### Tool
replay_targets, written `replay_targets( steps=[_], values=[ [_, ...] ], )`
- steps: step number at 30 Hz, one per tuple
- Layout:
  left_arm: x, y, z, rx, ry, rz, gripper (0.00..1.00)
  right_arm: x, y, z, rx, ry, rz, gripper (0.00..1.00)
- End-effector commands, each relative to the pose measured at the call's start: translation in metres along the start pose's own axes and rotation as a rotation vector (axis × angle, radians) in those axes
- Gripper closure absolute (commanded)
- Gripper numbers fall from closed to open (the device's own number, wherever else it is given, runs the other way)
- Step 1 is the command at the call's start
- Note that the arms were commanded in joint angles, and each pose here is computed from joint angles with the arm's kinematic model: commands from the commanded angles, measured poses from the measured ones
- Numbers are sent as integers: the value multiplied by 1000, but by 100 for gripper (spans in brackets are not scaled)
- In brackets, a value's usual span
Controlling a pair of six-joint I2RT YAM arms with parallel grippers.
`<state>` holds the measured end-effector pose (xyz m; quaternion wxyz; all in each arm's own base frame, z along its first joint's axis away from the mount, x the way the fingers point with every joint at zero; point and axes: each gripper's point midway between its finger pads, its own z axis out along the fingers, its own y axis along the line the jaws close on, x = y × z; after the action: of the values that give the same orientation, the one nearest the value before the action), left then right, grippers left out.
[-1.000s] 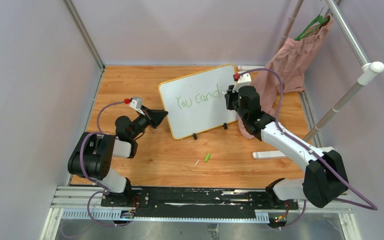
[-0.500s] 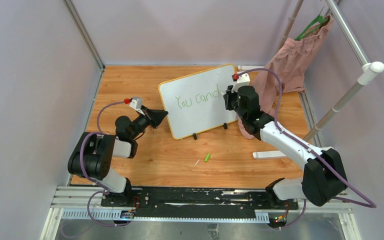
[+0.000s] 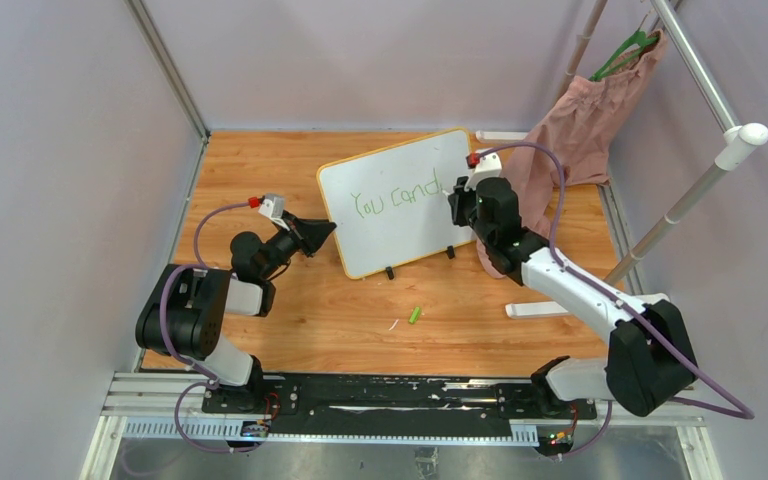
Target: Write a sentence on the whiteboard
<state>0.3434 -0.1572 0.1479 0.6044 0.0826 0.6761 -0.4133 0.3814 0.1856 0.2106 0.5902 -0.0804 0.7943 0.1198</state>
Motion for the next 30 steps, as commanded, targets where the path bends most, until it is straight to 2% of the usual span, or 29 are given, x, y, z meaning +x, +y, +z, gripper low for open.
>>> replay_targets(
  steps=[1, 30],
  values=[
    [6, 1, 2, -3, 28, 27, 100, -1, -12, -6, 41, -12, 7, 100],
    [6, 1, 2, -4, 30, 28, 100, -26, -23, 6, 95, -29, 0, 100]
  ],
)
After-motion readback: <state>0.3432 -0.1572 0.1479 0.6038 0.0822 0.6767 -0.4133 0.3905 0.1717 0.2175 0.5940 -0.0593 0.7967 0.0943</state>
